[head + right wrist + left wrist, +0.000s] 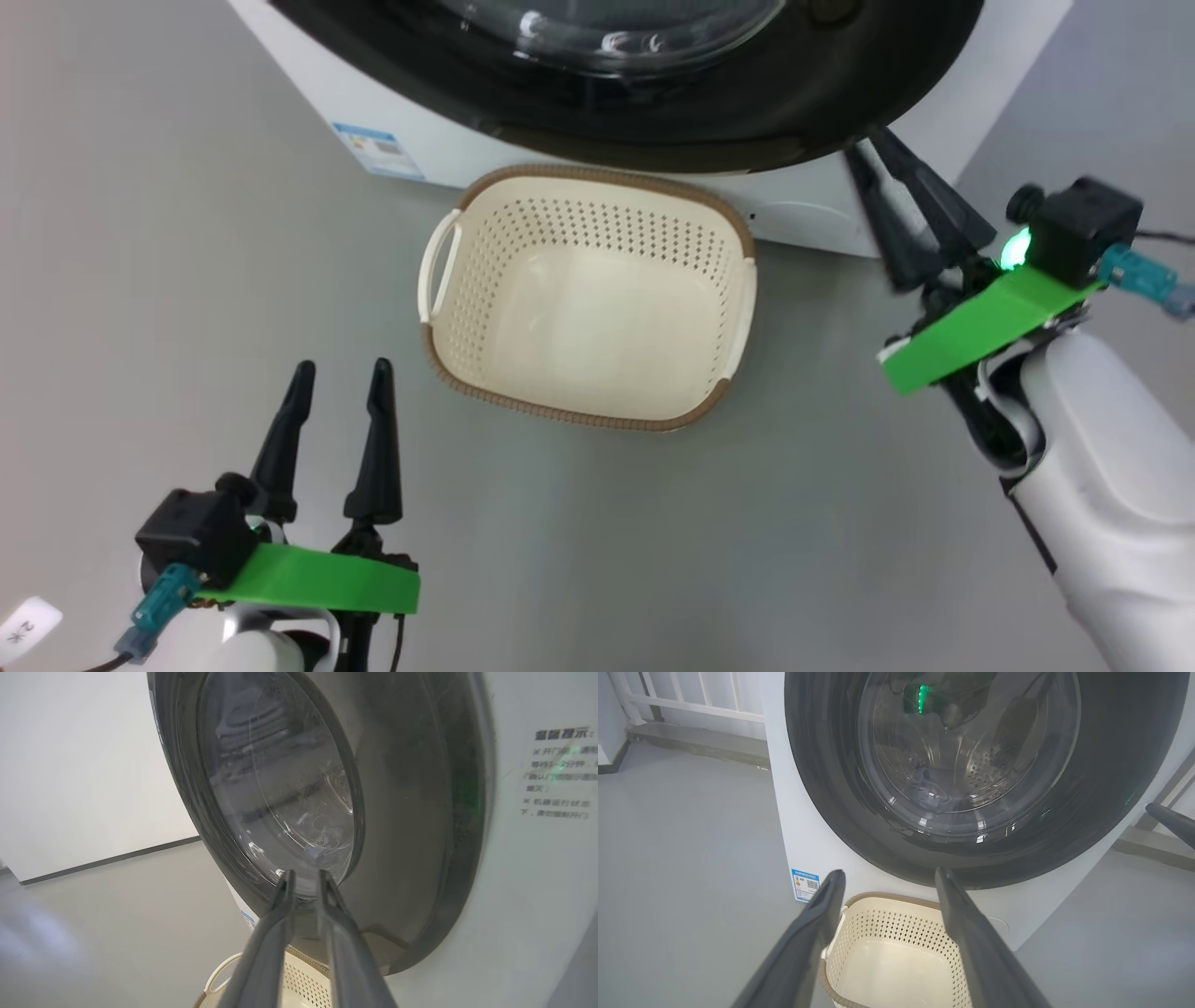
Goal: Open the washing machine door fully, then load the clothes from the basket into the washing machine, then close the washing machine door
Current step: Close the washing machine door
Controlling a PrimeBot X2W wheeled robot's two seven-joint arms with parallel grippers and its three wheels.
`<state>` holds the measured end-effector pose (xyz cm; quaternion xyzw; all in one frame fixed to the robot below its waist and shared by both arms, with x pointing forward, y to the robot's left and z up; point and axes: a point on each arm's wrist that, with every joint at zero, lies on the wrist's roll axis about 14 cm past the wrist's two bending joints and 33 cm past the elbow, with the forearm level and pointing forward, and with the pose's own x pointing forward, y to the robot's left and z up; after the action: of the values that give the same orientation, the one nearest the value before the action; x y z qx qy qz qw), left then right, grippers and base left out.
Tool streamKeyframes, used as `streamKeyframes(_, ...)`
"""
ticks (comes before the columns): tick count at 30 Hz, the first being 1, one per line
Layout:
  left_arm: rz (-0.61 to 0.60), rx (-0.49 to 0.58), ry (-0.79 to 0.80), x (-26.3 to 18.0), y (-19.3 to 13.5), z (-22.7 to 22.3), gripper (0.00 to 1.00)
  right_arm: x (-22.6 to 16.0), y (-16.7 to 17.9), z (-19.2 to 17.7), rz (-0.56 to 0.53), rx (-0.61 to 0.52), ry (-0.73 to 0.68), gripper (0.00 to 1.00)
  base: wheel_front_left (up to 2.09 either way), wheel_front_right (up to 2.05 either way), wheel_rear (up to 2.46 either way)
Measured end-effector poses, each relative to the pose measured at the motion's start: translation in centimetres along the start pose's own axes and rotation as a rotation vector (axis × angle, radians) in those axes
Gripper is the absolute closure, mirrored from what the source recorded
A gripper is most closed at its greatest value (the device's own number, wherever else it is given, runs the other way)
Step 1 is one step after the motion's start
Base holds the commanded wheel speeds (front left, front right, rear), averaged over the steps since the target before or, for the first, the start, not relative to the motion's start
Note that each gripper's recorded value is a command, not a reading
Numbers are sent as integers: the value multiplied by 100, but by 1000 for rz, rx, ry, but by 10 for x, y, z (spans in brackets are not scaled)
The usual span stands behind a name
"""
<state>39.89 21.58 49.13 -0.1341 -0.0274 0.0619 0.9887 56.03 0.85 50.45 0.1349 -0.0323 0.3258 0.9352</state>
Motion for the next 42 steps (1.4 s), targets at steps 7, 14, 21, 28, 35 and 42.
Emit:
streamKeyframes(7,-34,17,-2,-1,-2,1,0,-42,0,-1,-43,-11,44,0,0,0,0)
streamKeyframes(14,-50,19,29,-7,-3,-9,0,-83,-17,8,-142,-18,52,0,0,0,0)
streamKeyframes(21,-76,25,43,-9,-10,-13,0,-125,-34,12,-246,-25,64,0,0,0,0)
streamKeyframes(28,-92,34,71,-17,-13,-21,0,-171,-48,18,-352,-30,69,0,0,0,0)
streamKeyframes(35,-118,40,85,-21,-21,-25,0,-211,-57,23,-444,-35,61,0,0,0,0)
streamKeyframes(42,-140,36,98,-23,-28,-29,0,-240,-61,32,-505,-45,43,0,0,0,0)
